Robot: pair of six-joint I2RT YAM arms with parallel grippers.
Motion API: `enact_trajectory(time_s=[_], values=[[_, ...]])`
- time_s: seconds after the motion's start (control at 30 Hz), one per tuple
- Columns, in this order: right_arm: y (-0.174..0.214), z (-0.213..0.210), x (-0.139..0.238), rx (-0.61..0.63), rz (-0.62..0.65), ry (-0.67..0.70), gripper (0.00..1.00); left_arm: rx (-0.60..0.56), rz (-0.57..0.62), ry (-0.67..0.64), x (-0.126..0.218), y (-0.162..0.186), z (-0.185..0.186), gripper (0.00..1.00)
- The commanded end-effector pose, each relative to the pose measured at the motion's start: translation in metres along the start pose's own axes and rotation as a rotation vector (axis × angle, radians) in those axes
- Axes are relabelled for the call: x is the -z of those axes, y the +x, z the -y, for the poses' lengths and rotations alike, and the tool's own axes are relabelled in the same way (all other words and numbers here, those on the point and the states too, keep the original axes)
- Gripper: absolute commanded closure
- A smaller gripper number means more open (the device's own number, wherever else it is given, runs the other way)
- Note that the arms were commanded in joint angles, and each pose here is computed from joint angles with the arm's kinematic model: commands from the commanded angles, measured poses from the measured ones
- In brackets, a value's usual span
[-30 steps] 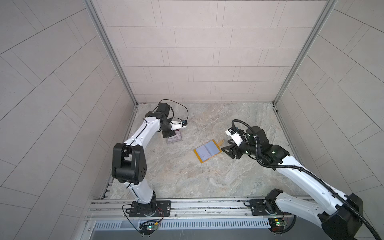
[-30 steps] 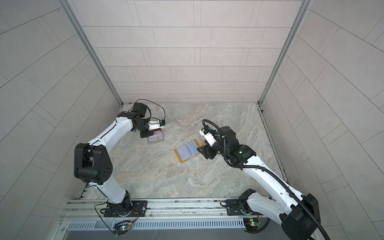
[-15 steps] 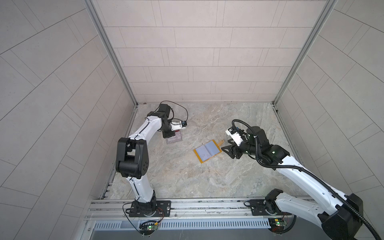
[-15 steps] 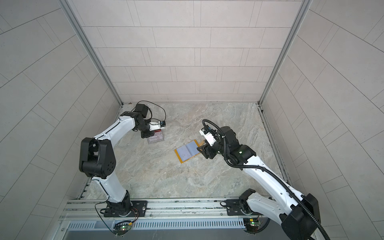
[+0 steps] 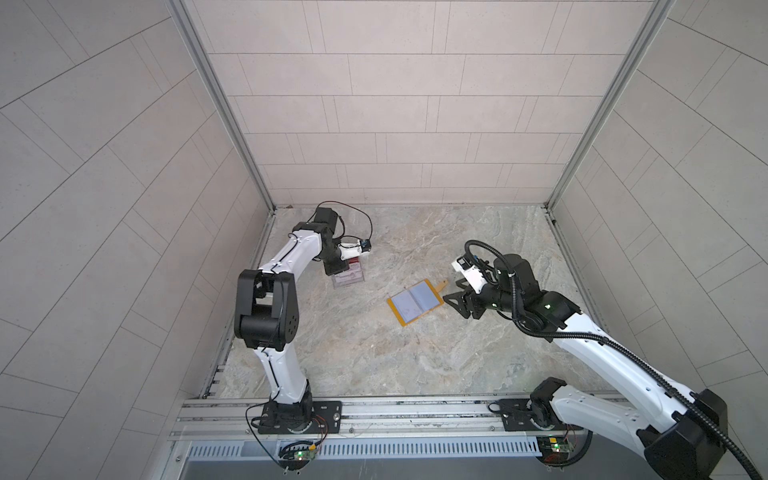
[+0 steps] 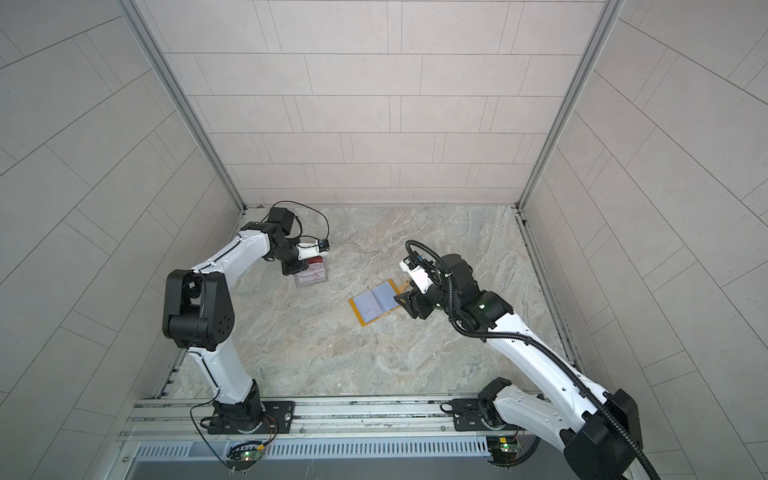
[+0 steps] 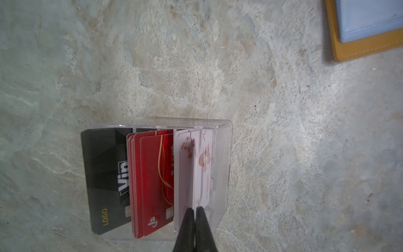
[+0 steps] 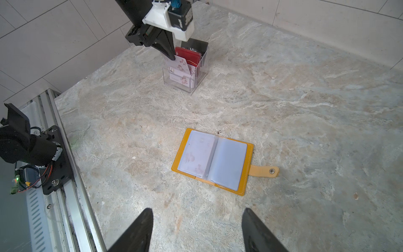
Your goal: Take the credit cards out of the card holder
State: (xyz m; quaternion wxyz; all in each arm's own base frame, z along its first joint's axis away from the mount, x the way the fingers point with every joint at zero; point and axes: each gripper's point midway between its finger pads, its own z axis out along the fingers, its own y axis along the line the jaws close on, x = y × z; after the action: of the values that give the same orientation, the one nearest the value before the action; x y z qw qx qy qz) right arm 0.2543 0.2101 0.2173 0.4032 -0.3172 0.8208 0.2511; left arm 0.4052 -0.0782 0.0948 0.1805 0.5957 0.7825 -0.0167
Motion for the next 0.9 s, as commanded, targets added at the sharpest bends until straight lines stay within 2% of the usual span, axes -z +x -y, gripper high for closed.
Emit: enact_trajectory(time_s=[0.0,0.53,0.87], values=[[-0.004,0.0,0.004,0.009,0.03,0.004,0.33,0.011,0.019,0.02,0.0,-0.003,-0.001,1.0],[-0.003,-0.001,0.004,0.009,0.037,-0.001,0.33,0.042,0.042,0.067,-0.011,-0.006,0.004,0.99],[-0.01,-0.007,0.01,0.024,0.091,-0.026,0.33,0.053,0.045,0.086,-0.016,-0.006,0.005,0.96]])
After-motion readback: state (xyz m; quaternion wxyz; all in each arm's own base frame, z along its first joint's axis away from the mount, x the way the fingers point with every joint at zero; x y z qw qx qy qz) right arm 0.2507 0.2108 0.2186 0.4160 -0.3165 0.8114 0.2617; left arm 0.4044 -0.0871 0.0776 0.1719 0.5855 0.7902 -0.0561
